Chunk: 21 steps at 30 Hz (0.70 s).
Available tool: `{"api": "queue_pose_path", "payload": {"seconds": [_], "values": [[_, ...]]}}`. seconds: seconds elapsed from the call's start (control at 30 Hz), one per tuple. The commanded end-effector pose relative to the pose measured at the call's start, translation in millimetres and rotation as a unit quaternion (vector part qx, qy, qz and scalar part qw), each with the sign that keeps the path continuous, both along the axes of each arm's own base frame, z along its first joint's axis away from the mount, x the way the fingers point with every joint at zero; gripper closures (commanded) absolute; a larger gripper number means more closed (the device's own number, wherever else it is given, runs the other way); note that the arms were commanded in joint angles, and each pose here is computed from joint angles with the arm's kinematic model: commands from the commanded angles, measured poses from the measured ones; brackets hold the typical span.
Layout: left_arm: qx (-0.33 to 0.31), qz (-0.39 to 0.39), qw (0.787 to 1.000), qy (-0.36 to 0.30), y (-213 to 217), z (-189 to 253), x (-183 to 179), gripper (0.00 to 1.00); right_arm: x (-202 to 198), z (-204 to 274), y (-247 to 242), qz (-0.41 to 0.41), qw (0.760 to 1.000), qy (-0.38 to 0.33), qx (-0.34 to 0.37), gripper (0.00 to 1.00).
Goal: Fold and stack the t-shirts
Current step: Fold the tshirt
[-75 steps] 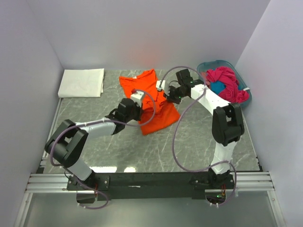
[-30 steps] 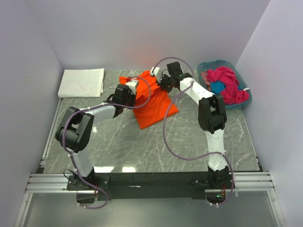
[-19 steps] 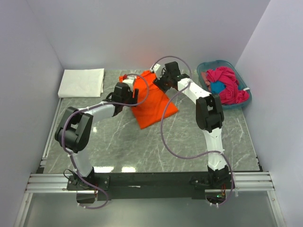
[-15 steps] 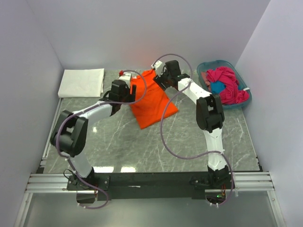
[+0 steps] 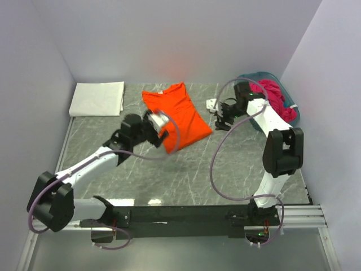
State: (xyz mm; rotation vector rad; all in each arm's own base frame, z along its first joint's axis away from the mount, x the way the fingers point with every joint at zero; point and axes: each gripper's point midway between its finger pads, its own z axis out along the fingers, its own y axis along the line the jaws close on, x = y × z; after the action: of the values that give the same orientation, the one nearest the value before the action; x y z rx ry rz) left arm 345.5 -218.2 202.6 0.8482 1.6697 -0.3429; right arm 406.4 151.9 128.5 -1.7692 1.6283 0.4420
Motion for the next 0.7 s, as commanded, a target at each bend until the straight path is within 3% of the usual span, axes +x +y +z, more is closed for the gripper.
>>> {"api": "queue_pose_path", "payload": {"seconds": [0.0, 0.13, 0.3, 0.5, 0.6, 0.67], "values": [[0.099, -0.151, 0.983, 0.002, -33.6, -59.1, -46.8, 0.2, -17.0, 5.4, -5.2, 0.094, 0.994, -0.056, 0.024, 0.23], [0.155, -0.159, 0.974, 0.045, -53.4, -102.7, -49.2, 0.24, -20.7, -7.6, -6.1, 0.087, 0.995, -0.035, 0.022, 0.23], [0.15, -0.133, 0.978, 0.057, -62.0, -115.8, -34.3, 0.23, -21.0, -13.0, -0.9, 0.074, 0.996, -0.03, 0.034, 0.23], [0.208, -0.108, 0.966, 0.11, -57.9, -157.1, -26.4, 0.29, -20.4, -20.3, 6.1, 0.071, 0.996, -0.041, 0.026, 0.23], [0.23, -0.089, 0.961, 0.122, -50.2, -166.4, -24.5, 0.35, -16.7, -19.2, 10.3, 0.077, 0.995, -0.061, 0.023, 0.23], [0.245, -0.07, 0.959, 0.128, -44.0, -173.2, -21.6, 0.48, -23.2, -25.8, 13.4, 0.089, 0.994, -0.069, 0.018, 0.23]]}}
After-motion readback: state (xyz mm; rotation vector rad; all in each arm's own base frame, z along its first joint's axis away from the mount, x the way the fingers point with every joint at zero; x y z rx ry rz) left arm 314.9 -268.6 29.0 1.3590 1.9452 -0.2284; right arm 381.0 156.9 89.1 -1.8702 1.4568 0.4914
